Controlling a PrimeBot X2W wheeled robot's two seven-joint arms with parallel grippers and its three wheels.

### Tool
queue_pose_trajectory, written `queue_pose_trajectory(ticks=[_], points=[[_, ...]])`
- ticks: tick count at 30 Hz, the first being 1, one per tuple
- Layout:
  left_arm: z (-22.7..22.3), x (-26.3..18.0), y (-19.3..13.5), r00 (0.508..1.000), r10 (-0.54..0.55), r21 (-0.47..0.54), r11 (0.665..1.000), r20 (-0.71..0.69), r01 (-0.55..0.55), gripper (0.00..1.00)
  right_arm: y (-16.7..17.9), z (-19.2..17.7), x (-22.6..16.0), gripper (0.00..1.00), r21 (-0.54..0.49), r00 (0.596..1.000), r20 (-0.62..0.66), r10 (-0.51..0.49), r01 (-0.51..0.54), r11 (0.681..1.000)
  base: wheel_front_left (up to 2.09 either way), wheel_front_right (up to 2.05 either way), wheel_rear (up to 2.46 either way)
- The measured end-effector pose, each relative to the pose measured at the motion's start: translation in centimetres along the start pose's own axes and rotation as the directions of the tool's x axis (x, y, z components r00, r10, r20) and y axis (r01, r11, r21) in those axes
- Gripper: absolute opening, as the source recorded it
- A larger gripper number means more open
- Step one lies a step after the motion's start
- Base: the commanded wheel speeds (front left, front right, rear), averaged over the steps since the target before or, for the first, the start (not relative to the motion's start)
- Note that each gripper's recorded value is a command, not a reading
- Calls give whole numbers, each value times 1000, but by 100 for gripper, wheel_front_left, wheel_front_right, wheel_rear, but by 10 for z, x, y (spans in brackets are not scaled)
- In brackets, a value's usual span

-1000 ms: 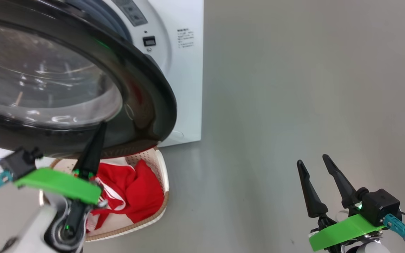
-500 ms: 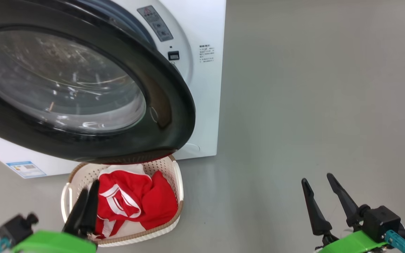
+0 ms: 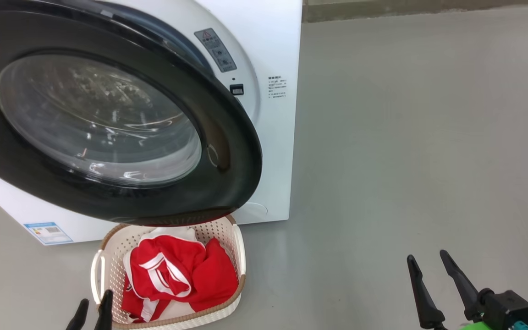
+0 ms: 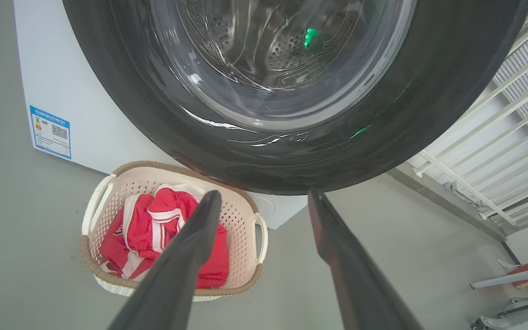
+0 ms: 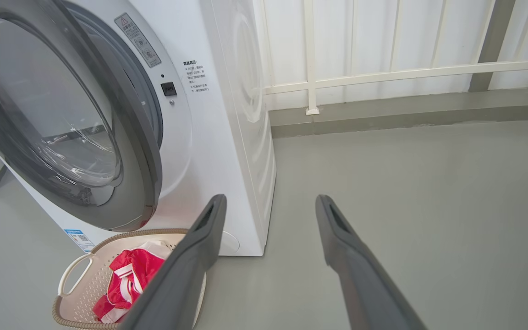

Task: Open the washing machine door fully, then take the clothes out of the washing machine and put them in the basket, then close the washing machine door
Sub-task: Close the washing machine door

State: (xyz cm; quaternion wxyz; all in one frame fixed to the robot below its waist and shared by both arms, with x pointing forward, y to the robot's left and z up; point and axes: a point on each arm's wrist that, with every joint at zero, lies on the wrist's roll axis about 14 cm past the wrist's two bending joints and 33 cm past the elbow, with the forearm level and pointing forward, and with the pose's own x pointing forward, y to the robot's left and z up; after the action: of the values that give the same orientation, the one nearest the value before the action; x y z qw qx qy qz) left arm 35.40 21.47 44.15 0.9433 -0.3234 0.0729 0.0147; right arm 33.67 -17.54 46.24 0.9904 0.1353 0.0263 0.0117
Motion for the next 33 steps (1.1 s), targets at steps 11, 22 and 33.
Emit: queue_pose_trajectory(ticks=[11,22,33], points=[[21,-21,0,996,-17,326,945,86,-11,100,1,-2,-8,100,2,1000,-4,1,-1,1000,0,0,0],[30,-33,-10,991,-35,501,865,133,-37,100,-2,6,-6,100,0,1000,20,-8,8,1000,0,0,0],[26,-34,-7,992,-19,493,869,127,-46,100,-2,5,-5,100,0,1000,16,-5,5,1000,0,0,0]])
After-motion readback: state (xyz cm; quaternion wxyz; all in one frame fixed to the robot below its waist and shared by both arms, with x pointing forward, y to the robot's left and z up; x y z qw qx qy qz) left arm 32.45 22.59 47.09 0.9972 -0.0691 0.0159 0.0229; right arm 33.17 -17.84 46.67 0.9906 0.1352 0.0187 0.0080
